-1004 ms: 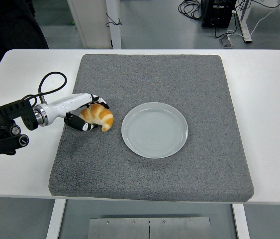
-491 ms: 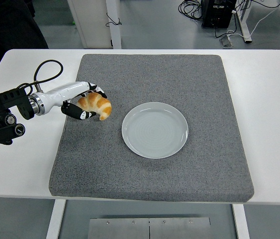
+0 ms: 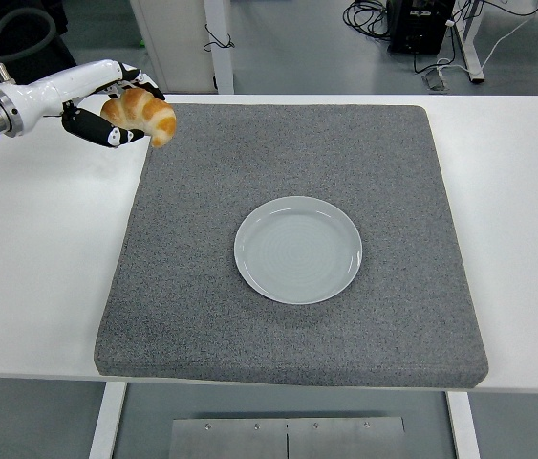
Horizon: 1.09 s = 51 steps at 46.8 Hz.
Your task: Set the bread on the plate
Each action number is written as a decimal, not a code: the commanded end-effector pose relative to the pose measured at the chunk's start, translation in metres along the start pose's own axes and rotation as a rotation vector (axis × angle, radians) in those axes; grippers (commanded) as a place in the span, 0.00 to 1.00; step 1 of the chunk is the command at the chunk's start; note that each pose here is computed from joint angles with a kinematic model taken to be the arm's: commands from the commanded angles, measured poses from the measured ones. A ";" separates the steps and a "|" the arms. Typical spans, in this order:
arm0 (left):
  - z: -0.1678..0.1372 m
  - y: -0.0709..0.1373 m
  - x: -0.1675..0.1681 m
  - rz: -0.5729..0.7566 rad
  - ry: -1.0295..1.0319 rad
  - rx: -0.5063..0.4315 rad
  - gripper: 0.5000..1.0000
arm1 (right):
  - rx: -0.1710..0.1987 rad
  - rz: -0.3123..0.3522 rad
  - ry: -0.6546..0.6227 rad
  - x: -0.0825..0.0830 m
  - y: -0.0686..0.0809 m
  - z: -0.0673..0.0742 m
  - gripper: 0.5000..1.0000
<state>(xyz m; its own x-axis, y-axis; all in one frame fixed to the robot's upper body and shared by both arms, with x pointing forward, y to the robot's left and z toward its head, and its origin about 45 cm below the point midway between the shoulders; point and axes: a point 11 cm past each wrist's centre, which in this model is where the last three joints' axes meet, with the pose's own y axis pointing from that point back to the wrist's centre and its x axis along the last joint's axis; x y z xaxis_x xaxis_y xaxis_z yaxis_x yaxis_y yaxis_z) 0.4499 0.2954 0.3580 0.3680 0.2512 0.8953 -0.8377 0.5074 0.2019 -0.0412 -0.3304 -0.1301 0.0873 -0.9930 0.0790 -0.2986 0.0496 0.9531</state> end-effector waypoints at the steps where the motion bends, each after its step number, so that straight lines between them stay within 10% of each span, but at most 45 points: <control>1: 0.005 0.000 0.013 0.013 -0.008 -0.010 0.06 | 0.000 0.000 0.000 0.000 0.000 0.000 1.00; 51: 0.147 -0.087 -0.071 -0.162 -0.087 -0.307 0.05 | 0.000 0.000 0.000 0.000 0.000 0.000 1.00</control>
<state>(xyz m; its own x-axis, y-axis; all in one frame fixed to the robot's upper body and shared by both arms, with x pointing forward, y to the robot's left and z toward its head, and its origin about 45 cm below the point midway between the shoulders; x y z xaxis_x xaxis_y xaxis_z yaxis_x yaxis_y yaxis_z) 0.4395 0.1204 0.3365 0.4348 0.0807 0.8969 -0.6178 0.7514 0.2318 -0.0412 -0.3304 -0.1301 0.0873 -0.9930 0.0790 -0.2984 0.0496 0.9531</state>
